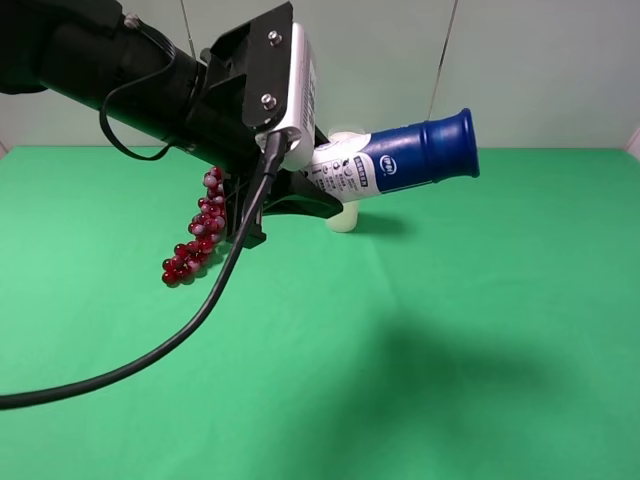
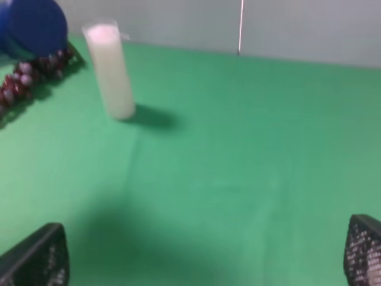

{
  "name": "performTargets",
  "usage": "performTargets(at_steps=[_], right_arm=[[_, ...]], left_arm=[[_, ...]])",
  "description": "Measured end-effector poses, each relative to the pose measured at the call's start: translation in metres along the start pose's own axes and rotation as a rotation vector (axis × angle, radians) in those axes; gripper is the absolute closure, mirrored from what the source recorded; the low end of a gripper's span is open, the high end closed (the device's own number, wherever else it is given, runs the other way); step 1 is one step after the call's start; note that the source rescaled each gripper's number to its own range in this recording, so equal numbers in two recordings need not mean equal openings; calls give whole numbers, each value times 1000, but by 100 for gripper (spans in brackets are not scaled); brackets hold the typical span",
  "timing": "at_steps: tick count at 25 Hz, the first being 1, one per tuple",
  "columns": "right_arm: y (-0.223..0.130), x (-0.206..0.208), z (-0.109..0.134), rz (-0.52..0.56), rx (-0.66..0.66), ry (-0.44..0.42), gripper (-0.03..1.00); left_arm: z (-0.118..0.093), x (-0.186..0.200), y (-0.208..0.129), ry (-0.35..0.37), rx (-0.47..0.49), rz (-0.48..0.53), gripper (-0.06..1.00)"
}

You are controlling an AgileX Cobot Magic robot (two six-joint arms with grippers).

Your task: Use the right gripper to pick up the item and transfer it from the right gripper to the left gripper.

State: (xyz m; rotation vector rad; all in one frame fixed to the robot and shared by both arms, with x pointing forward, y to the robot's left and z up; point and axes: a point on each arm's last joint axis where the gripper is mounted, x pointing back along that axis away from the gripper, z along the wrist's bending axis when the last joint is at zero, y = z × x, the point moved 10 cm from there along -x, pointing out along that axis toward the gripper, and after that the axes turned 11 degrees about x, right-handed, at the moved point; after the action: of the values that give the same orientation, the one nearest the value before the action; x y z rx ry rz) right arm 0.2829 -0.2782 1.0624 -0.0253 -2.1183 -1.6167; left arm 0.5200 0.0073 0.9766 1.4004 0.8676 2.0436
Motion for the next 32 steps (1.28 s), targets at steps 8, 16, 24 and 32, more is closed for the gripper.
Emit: performTargets(at_steps=[8, 16, 24, 32], right_arm=[[-2, 0, -3, 10, -8, -15, -3], [-48, -36, 5, 175, -29, 15, -3], [-54, -40, 6, 196, -49, 20, -3], [-43, -46, 1, 130, -50, -7, -3]], left_arm=[[0, 0, 0, -1, 0, 0, 94], [0, 0, 0, -1, 0, 0, 94], [-2, 0, 0, -9, 0, 0, 94], [-2, 0, 0, -12, 0, 0, 94]])
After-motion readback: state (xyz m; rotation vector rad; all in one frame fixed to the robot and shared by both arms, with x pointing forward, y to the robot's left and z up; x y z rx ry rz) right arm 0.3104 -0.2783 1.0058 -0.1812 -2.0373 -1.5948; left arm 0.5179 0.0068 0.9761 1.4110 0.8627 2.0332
